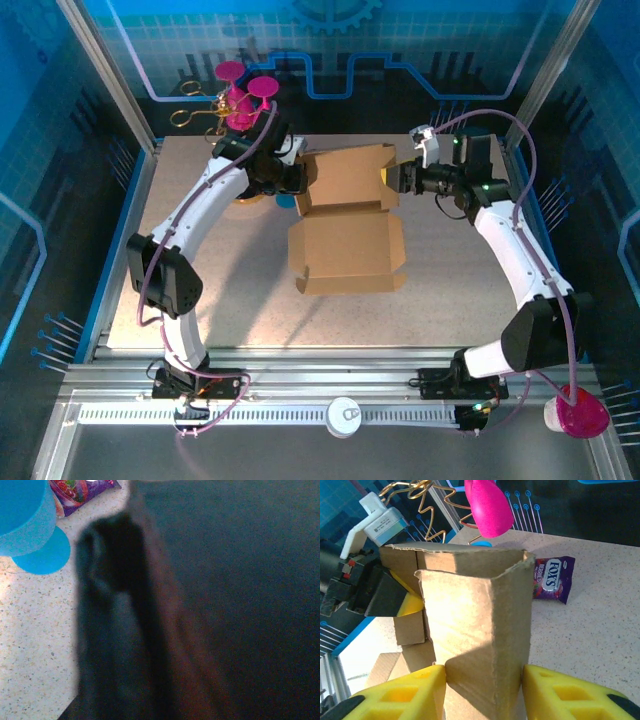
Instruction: Fold the paper box
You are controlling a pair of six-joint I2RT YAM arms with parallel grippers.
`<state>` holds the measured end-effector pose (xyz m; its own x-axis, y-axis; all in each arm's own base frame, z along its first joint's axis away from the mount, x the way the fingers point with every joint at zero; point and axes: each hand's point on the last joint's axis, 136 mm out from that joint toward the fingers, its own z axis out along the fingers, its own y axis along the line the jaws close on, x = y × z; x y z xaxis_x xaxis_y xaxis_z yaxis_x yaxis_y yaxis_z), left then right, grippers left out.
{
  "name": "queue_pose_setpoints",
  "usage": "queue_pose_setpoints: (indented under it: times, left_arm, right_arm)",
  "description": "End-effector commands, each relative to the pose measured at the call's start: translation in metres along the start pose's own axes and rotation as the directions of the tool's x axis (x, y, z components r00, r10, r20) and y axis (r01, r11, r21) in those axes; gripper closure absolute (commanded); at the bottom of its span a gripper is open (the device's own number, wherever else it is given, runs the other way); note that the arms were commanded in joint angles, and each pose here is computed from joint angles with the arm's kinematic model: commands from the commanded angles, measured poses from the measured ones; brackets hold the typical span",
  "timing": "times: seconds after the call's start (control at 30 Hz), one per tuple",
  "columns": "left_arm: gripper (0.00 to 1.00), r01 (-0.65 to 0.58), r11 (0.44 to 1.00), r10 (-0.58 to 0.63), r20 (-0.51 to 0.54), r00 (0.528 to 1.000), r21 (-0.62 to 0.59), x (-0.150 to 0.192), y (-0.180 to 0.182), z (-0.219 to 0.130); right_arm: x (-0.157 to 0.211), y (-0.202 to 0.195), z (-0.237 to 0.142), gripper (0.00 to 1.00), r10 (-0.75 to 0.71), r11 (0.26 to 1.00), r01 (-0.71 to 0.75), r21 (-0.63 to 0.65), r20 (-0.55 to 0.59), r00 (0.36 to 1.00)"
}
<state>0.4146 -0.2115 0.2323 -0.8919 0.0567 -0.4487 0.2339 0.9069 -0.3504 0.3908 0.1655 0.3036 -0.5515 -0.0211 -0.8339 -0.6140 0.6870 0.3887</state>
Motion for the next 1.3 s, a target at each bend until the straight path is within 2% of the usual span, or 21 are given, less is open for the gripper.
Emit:
queue_pose_setpoints:
  times: [0.0, 0.23, 0.47, 0.87, 1.03, 1.27]
  left_arm:
    - [1.00, -0.029, 0.999, 0.028, 0.041, 0.999, 0.039, -0.006, -0.012, -0.025]
    - [1.00, -0.031, 0.999, 0.029, 0.045, 0.999, 0.039, -0.006, -0.013, -0.027]
    - [1.00, -0.039, 0.999, 0.037, 0.045, 0.998, 0.038, -0.006, -0.016, -0.027]
    - [1.00, -0.047, 0.999, 0.046, 0.042, 0.998, 0.021, -0.005, -0.018, -0.029]
    - [1.00, -0.041, 0.999, 0.040, 0.037, 0.998, 0.011, -0.005, -0.017, -0.029]
    - [1.00, -0.038, 0.999, 0.039, 0.023, 0.999, -0.031, -0.004, -0.014, -0.027]
  right_arm:
    - [0.001, -0.002, 0.006, 0.56, -0.037, 0.998, 0.039, 0.055, -0.034, 0.999]
    - [0.000, -0.014, 0.012, 0.62, -0.071, 0.974, 0.083, 0.211, -0.066, 0.995]
    - [0.001, -0.019, 0.027, 0.66, -0.110, 0.943, 0.139, 0.303, -0.111, 0.988]
    - [0.004, -0.029, 0.046, 0.83, -0.150, 0.826, 0.244, 0.509, -0.220, 0.964]
    - [0.006, -0.040, 0.043, 0.99, -0.151, 0.709, 0.316, 0.631, -0.302, 0.941]
    - [0.001, -0.043, 0.031, 1.00, -0.118, 0.553, 0.374, 0.745, -0.374, 0.920]
